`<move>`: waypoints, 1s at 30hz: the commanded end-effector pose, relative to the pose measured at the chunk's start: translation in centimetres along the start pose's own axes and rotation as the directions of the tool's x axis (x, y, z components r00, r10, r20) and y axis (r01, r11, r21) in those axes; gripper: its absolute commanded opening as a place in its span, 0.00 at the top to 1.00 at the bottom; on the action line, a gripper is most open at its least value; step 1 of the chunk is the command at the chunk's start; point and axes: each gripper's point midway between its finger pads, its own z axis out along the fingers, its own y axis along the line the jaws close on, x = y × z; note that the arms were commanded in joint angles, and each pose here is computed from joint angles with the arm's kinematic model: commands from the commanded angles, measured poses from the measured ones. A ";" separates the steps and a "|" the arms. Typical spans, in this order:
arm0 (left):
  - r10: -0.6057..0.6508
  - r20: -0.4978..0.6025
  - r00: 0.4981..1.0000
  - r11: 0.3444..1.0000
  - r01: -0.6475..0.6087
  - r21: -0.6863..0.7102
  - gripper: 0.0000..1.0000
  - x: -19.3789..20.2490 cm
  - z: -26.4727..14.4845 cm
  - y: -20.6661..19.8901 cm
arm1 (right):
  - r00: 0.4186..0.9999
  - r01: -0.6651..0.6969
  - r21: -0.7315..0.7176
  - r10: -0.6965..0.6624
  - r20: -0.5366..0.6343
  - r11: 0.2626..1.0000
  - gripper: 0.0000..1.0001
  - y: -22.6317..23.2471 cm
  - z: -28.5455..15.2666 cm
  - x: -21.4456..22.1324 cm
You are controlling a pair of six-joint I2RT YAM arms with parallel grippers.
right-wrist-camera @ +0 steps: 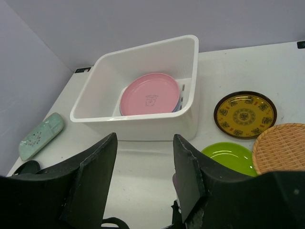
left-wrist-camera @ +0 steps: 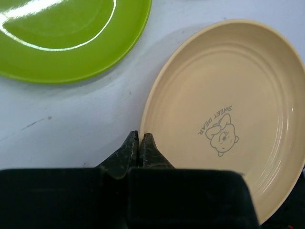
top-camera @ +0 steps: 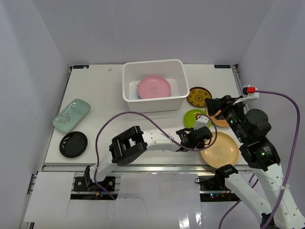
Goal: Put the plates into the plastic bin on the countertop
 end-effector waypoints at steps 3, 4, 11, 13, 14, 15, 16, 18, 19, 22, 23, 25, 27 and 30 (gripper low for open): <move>0.107 0.102 0.989 0.994 -0.106 -0.019 1.00 -4.0 -7.4 1.4 | 0.998 0.005 -0.029 -0.003 0.066 1.000 0.43 0.7 -0.4 -1.8; 0.112 0.136 0.984 0.994 -0.112 -0.013 1.00 -5.1 -8.7 1.6 | 0.997 0.006 -0.031 -0.004 0.074 1.000 0.43 0.8 -0.6 -2.1; 0.025 0.421 0.907 1.000 -0.017 -0.021 1.00 -15.7 -20.6 6.8 | 0.994 0.002 0.014 -0.004 0.111 1.000 0.42 0.0 -1.0 -2.8; -0.028 0.465 0.885 0.997 0.061 -0.057 1.00 -18.7 -21.9 10.9 | 0.992 -0.011 0.063 0.003 0.129 0.998 0.42 -1.0 -1.0 -2.9; -0.066 0.501 0.863 0.993 0.105 -0.051 1.00 -20.5 -23.5 12.5 | 0.991 -0.018 0.081 0.007 0.132 0.997 0.42 -1.4 -0.8 -2.8; -0.103 0.521 0.847 0.986 0.156 -0.059 1.00 -22.5 -24.0 15.4 | 0.991 -0.024 0.120 0.008 0.132 0.993 0.43 -2.2 -0.6 -2.4; -0.123 0.547 0.828 0.982 0.181 -0.054 1.00 -23.9 -24.7 16.6 | 0.991 -0.028 0.137 0.010 0.131 0.990 0.43 -2.5 -0.5 -2.2; -0.122 0.589 0.799 0.974 0.210 -0.082 1.00 -26.4 -25.8 19.1 | 0.992 -0.040 0.157 0.021 0.124 0.987 0.44 -3.0 -0.1 -1.6; -0.122 0.632 0.765 0.968 0.231 -0.093 1.00 -29.3 -27.0 20.7 | 0.992 -0.043 0.149 0.025 0.127 0.988 0.44 -2.9 0.1 -1.4; -0.099 0.569 0.816 0.947 0.253 -0.199 1.00 -31.0 -24.0 25.1 | 0.996 -0.047 0.117 0.038 0.078 0.992 0.44 -2.4 1.0 -0.1; -0.097 0.565 0.820 0.945 0.255 -0.208 1.00 -32.2 -23.7 25.7 | 0.997 -0.048 0.117 0.040 0.067 0.992 0.44 -2.5 1.3 0.3; -0.112 0.509 0.853 0.931 0.269 -0.246 1.00 -31.9 -20.6 28.5 | 0.998 -0.045 0.140 0.039 0.049 0.989 0.44 -3.1 1.6 1.3; -0.134 0.470 0.872 0.914 0.292 -0.282 1.00 -31.8 -18.5 30.8 | 0.999 -0.034 0.197 0.030 0.026 0.980 0.44 -4.4 2.0 2.7; -0.150 0.435 0.888 0.904 0.302 -0.303 1.00 -31.3 -16.6 32.4 | 1.000 -0.026 0.320 0.025 0.006 0.947 0.44 -7.2 2.6 4.7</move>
